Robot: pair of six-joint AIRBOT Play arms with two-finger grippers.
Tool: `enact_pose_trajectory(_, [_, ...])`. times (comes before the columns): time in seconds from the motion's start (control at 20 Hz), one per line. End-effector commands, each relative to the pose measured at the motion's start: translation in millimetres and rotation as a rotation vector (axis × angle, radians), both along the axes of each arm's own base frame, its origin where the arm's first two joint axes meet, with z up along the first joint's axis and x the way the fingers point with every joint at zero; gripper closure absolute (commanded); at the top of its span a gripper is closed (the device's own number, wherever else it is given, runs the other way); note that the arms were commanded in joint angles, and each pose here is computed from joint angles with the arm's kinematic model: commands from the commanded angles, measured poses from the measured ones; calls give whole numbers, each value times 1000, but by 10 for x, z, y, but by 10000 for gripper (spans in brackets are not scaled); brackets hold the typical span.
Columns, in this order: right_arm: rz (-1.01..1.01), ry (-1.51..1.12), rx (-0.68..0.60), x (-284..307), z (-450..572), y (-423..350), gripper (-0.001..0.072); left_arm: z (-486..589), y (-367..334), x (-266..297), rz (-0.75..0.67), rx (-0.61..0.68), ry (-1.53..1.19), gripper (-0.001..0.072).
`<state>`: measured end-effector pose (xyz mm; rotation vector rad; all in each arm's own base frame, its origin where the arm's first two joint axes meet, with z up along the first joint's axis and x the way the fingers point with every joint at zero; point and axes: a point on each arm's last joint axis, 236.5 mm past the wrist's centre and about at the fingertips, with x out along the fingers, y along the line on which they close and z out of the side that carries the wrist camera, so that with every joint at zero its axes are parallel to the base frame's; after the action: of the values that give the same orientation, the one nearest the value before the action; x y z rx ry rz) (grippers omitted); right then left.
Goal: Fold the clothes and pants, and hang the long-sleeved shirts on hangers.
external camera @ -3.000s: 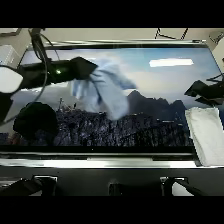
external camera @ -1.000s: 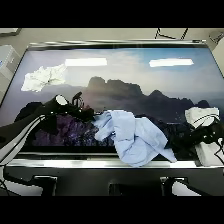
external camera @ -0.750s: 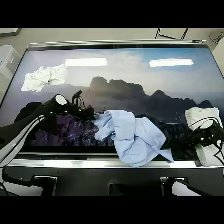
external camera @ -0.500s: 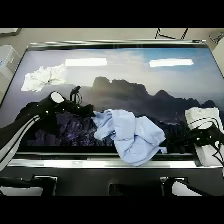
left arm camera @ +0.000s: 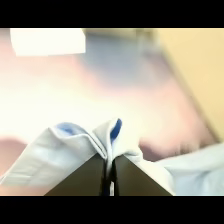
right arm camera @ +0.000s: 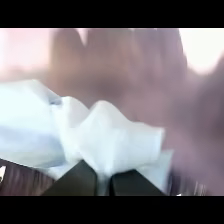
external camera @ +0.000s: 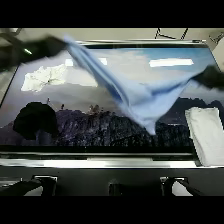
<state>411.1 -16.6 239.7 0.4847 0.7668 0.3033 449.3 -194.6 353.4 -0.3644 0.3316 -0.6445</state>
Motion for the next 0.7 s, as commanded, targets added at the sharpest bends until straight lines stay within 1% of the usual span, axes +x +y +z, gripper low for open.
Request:
enact_pose_trajectory(0.0, [-60, -520, -208, -349, 1927, 114, 662, 1666, 482, -801, 126, -51, -427, 688])
enact_pose_trajectory(0.05, [-82, -600, -240, -517, 2199, 157, 662, 1821, 570, -1014, 150, -33, -477, 688])
enact_pose_trajectory(0.15, [-126, -677, -303, -801, 2450, 188, 662, 2062, 706, -1363, 196, -4, -565, 688])
enact_pose_trajectory(0.3, [-182, -685, -364, -1043, 2525, 146, 662, 2441, 926, -1758, 285, -11, -711, 688])
enact_pose_trajectory(0.35, [-204, -674, -381, -1075, 2513, 99, 662, 2494, 998, -1809, 319, 10, -742, 689])
enact_pose_trajectory(0.45, [-260, -616, -377, -1052, 2412, -40, 662, 2429, 1128, -1751, 382, 71, -724, 689])
enact_pose_trajectory(0.5, [-289, -581, -357, -1009, 2346, -113, 662, 2285, 1186, -1636, 408, 112, -668, 688])
enact_pose_trajectory(0.65, [-321, -468, -259, -673, 2054, -276, 662, 1482, 1335, -1161, 445, 292, -397, 688])
